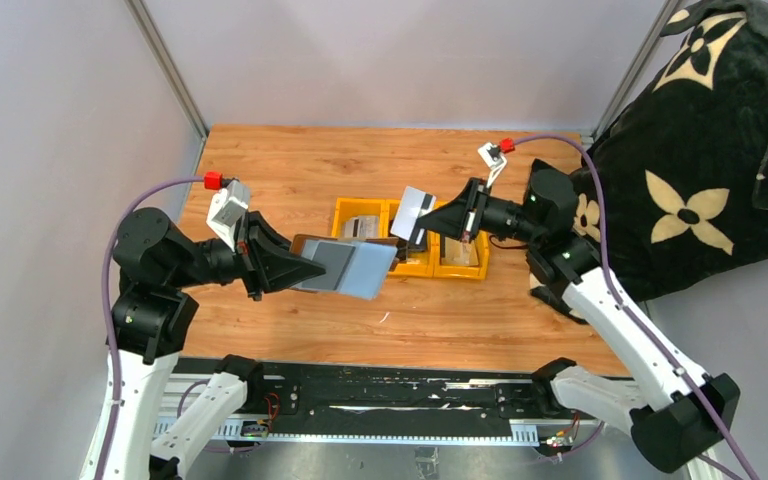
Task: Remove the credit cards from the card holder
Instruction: Place the credit card in the storage box.
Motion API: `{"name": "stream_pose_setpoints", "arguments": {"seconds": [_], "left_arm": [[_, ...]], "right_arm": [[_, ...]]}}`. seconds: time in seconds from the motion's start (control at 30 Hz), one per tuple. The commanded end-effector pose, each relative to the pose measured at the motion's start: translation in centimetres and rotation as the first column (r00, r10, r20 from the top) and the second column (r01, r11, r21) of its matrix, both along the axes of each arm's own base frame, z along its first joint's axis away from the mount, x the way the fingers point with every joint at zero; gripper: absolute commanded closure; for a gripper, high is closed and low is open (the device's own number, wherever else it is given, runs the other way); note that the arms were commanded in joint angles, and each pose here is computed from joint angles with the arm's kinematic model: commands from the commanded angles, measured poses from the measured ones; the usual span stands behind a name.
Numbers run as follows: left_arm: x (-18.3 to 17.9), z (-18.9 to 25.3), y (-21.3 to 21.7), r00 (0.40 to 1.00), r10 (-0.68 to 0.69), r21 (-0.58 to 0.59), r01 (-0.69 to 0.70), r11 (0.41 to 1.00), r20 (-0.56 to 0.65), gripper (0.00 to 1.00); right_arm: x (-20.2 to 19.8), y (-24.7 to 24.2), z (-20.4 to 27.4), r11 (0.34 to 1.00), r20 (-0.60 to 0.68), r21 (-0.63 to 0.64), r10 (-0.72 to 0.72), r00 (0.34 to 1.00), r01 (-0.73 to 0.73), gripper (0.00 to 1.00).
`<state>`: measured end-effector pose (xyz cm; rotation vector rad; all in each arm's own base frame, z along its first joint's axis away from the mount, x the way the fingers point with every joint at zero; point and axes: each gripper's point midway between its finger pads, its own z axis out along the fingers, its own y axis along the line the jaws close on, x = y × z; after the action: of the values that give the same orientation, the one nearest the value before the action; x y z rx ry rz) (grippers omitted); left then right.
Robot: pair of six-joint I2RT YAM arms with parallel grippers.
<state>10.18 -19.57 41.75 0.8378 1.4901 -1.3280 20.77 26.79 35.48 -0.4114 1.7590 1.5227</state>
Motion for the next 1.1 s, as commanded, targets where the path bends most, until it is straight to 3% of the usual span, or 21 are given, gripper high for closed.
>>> {"name": "stream_pose_setpoints", "arguments": {"seconds": [0.0, 0.2, 0.4, 0.7, 0.77, 0.8, 0.93, 1.07], "left_arm": [[0.0, -1.8, 0.5, 1.0, 0.007, 0.087, -0.009, 0.996, 0.029, 1.0], [-1.1, -1.5, 0.6, 0.999, -0.019, 0.076, 0.015, 0.997, 0.051, 1.0], [-2.3, -1.4, 0.7, 0.997, -0.038, 0.069, 0.034, 0.997, 0.066, 1.0], [-3.2, -1.3, 0.9, 0.995, -0.055, 0.075, 0.048, 0.996, 0.084, 1.0], [-3.1, -1.2, 0.9, 0.995, -0.054, 0.073, 0.048, 0.996, 0.084, 1.0], [-3.2, -1.2, 0.8, 0.995, -0.057, 0.072, 0.051, 0.996, 0.084, 1.0], [-3.3, -1.1, 0.8, 0.994, -0.062, 0.07, 0.056, 0.996, 0.093, 1.0], [-3.4, -1.1, 0.8, 0.993, -0.07, 0.069, 0.063, 0.996, 0.098, 1.0]], "right_arm": [[3.6, 0.4, -4.9, 0.978, -0.074, -0.2, -0.071, 0.995, 0.055, 1.0], [9.3, 5.3, -12.2, 0.922, -0.174, -0.384, -0.116, 0.978, 0.041, 1.0], [13.5, 10.1, -18.3, 0.823, -0.247, -0.567, -0.176, 0.953, 0.005, 1.0], [16.8, 13.3, -23.9, 0.781, -0.345, -0.624, -0.276, 0.897, 0.0, 1.0], [16.8, 14.1, -24.4, 0.792, -0.375, -0.61, -0.26, 0.89, -0.026, 0.91], [16.8, 14.4, -24.2, 0.8, -0.383, -0.599, -0.251, 0.889, -0.032, 0.79], [16.6, 14.8, -19.5, 0.837, -0.329, -0.547, -0.197, 0.924, -0.016, 0.49], [14.4, 13.7, -11.3, 0.9, -0.189, -0.436, -0.112, 0.976, 0.019, 0.37]]}}
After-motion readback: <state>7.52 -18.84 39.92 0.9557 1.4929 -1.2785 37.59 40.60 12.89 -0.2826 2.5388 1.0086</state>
